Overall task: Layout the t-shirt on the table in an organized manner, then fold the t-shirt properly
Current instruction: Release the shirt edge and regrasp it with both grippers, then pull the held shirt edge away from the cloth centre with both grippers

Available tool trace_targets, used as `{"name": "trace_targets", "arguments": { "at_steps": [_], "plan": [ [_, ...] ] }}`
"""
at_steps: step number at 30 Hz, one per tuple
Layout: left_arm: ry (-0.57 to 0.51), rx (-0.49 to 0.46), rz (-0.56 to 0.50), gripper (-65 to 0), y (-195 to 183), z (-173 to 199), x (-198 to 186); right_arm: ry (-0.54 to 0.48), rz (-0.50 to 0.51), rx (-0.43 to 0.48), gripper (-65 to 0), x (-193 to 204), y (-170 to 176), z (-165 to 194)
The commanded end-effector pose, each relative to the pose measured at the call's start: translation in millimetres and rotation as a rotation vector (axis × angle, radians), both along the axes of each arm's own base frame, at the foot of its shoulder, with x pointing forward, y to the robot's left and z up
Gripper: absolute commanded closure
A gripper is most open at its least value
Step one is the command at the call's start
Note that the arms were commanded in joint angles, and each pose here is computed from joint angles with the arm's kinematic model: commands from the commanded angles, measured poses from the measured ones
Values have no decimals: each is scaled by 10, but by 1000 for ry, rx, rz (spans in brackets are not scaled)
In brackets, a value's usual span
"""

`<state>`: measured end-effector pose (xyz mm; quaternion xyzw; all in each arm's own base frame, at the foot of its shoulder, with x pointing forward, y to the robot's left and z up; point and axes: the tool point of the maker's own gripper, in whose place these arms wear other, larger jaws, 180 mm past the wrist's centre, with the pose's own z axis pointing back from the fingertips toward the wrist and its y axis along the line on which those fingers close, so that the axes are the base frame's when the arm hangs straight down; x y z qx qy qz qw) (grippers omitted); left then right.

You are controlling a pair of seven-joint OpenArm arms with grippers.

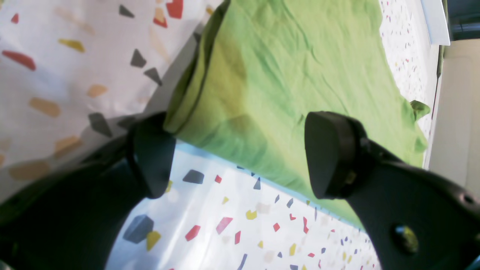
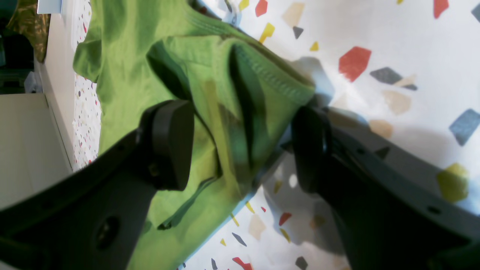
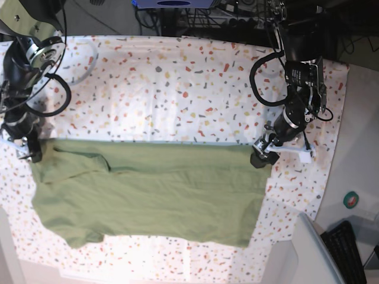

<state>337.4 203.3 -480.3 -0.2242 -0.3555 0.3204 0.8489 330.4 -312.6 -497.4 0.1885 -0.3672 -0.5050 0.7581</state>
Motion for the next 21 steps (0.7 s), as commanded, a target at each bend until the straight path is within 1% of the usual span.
{"name": "trace_targets", "arguments": {
  "at_steps": [1,6,7,8,10,14,15,16,17,19,21],
  "plan": [
    [44,8,-3,-517,0,-61,-45,21,8,-6,-390,10,-28,5],
    [38,4,1,-510,3,-38,1,21,8,-5,-387,8,-25,1],
    [50,-2,5,-485,4,-79,-24,21,8,-5,-380,8,-25,1],
    [64,-8,9,-449,2,-123,-49,21,8,-5,-360,8,-25,1],
    [82,-27,16,-351,-20,-174,-11,21,8,-5,-300,8,-25,1],
    [136,-59,12,-114,-95,-320,-6,21,8,-5,-167,8,-25,1],
    [139,-63,13,-38,-101,-325,3,21,8,-5,-113,8,-25,1],
    [141,-65,10,0,-114,-328,0,21,7,-6,-50,7,-33,4],
    [141,-65,10,0,-114,-328,0,21,7,-6,0,7,-33,4],
    [140,-66,8,0,-117,-320,9,21,7,-9,0,6,-52,13],
    [167,-78,-15,0,-142,-341,-40,25,14,-8,0,-1,-58,21]
  ]
}}
